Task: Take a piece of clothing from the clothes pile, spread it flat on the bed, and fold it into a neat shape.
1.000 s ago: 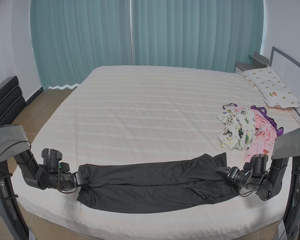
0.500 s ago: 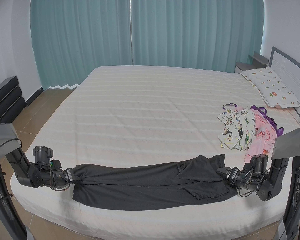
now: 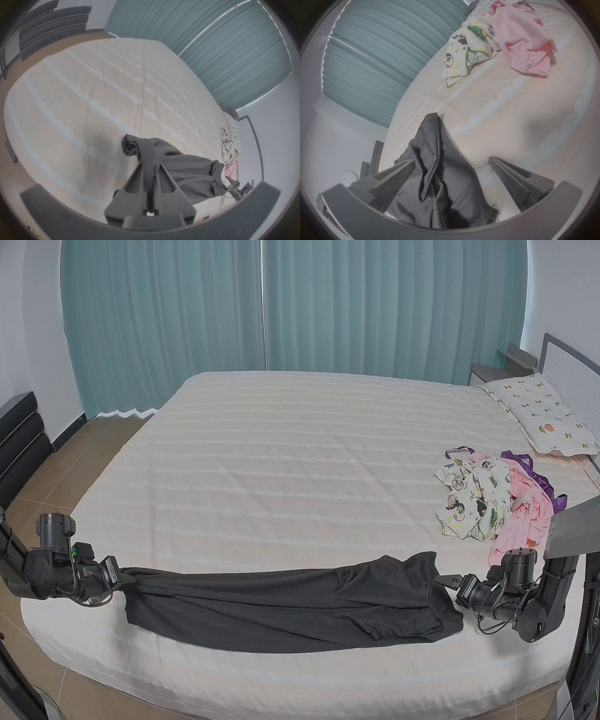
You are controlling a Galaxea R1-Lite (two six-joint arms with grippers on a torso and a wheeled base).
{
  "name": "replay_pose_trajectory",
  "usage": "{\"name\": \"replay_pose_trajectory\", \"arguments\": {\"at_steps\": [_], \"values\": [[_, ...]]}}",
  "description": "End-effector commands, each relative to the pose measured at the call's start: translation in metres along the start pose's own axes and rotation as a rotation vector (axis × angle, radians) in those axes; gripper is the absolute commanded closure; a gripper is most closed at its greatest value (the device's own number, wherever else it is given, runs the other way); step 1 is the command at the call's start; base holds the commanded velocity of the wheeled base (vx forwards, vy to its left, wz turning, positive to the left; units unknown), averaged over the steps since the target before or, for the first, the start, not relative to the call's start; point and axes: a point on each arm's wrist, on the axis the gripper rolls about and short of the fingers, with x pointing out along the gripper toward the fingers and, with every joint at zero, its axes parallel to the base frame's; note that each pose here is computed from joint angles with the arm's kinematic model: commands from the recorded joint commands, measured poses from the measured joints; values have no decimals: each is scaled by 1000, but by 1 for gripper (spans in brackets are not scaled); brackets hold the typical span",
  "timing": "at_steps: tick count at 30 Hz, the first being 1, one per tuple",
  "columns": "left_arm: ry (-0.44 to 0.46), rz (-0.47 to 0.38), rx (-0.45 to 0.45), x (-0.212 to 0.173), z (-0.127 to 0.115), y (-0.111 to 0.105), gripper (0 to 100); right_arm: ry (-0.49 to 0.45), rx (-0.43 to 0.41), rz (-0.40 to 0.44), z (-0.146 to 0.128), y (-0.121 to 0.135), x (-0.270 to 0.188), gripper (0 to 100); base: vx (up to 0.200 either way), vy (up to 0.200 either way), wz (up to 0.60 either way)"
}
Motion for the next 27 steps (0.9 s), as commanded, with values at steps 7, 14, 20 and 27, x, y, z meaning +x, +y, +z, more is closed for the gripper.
{"name": "replay_pose_trajectory", "arguments": {"at_steps": [7,14,20,27], "values": [[-116,50,-70,-47,49,8,100,-14,-3,10,3,3,-3,0,0,0,0],[-169,51,-106,-62,62,21,100,-14,-3,10,3,3,-3,0,0,0,0],[-121,38,-91,-62,52,4,100,-11,-3,9,2,3,-4,0,0,0,0],[-6,-3,-56,-53,18,-64,100,-11,-4,11,2,3,-4,0,0,0,0]]}}
